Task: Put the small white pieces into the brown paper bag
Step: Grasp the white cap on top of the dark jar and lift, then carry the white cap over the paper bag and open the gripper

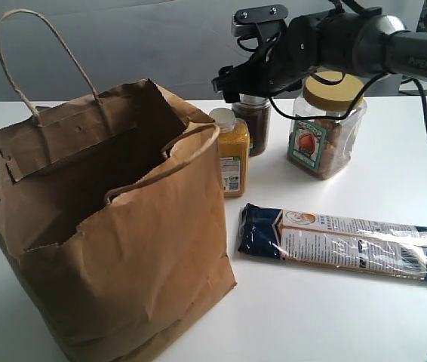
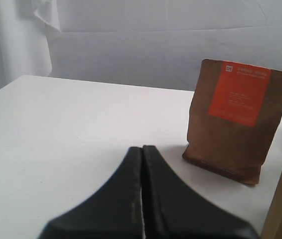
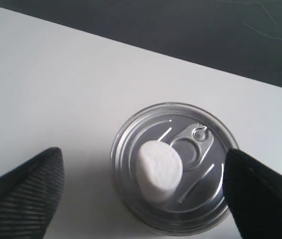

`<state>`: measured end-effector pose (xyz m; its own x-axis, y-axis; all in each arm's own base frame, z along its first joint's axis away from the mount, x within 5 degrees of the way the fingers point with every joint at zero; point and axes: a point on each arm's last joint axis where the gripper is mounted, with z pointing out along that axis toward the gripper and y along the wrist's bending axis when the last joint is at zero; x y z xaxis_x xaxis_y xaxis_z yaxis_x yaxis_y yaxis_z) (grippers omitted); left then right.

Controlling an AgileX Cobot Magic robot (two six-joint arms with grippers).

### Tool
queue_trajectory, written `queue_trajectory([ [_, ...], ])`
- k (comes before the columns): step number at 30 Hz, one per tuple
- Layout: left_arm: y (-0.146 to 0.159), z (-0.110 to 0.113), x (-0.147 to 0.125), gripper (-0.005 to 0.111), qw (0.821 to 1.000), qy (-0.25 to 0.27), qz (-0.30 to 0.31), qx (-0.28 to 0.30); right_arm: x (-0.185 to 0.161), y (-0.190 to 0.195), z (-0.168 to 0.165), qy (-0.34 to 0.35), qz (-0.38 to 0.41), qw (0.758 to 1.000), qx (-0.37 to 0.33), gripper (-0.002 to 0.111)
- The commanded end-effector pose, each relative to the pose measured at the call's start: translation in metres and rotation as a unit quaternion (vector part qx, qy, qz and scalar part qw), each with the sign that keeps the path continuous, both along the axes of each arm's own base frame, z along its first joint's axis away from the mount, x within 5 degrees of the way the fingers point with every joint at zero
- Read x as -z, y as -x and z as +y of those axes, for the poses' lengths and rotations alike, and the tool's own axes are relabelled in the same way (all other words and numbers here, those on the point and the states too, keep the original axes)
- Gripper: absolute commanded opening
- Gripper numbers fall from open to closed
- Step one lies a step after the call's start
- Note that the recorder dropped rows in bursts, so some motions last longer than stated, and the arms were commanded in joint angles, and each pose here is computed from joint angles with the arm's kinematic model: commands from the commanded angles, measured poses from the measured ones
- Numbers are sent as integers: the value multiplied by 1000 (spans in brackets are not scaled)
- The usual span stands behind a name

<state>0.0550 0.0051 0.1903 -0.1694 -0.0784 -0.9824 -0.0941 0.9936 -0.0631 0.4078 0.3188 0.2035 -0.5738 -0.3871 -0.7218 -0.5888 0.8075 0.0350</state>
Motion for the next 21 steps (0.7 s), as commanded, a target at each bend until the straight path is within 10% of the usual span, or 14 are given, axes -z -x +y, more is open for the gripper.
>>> queue_trajectory([
  [1,0,0,1,0,1000,6,-2,2,-4,0,2,-1,-6,1000,-4,64],
  [21,0,0,1,0,1000,6,-2,2,-9,1,1,-2,-7,1000,-4,12],
])
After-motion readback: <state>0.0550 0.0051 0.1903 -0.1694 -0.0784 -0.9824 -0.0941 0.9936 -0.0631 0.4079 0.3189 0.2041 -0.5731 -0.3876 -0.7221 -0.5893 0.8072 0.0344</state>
